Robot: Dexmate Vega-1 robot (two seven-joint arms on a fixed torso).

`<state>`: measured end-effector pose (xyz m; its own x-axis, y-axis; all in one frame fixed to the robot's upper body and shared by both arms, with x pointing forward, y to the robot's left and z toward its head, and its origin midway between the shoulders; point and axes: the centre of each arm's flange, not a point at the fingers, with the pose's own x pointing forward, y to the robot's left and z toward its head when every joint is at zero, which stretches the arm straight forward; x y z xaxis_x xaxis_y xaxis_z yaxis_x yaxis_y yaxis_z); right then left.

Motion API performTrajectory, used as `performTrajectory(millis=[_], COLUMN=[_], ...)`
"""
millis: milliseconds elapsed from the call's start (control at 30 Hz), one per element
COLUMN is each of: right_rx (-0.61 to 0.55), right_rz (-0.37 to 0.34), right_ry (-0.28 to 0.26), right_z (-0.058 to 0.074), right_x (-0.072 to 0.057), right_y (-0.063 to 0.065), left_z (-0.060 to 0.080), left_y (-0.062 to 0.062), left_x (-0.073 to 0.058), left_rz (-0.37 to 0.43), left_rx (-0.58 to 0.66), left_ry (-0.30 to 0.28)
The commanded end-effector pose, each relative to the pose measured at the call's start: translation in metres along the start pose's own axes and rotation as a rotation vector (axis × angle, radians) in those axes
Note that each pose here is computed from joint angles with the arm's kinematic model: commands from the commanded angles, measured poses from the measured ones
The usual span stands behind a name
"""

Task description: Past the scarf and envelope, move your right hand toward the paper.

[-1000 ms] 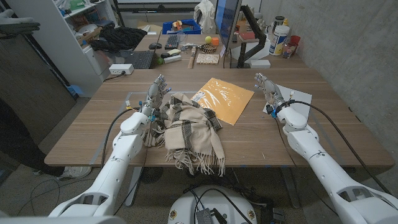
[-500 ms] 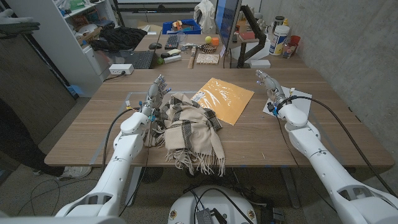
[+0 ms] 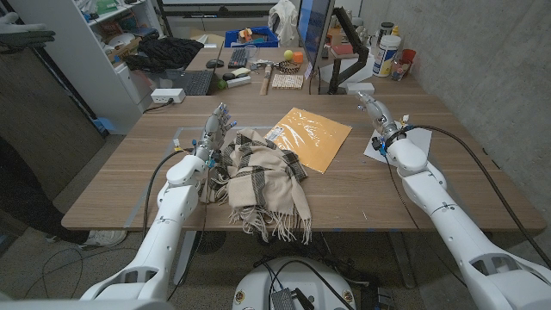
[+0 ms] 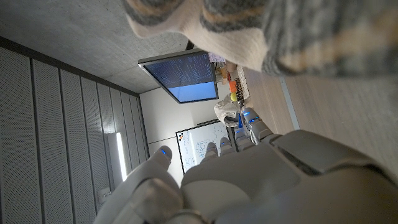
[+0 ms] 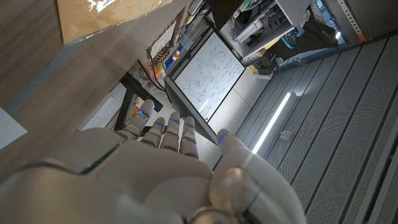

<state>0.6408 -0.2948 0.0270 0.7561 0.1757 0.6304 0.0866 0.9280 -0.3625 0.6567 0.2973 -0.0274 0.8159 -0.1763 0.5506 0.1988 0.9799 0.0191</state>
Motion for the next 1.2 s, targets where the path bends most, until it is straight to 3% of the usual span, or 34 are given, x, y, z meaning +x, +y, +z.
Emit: performTrajectory(millis=[33, 767, 1200], right_rx=[-0.121, -0.287, -0.399], right_rz=[-0.002, 0.057, 0.095], right_ry=[-0.006, -0.001, -0.020], right_z=[0.009, 0.015, 0.026], right_x=[0.003, 0.007, 0.010], right_y=[-0.006, -0.020, -0.027], left_z=[-0.001, -0.003, -0.004], left_y=[0.000, -0.002, -0.005], left_x=[-0.001, 0.002, 0.004], left_rz=[0.001, -0.002, -0.008], left_rx=[0.001, 0.000, -0.002], left_ry=[0.003, 0.010, 0.012])
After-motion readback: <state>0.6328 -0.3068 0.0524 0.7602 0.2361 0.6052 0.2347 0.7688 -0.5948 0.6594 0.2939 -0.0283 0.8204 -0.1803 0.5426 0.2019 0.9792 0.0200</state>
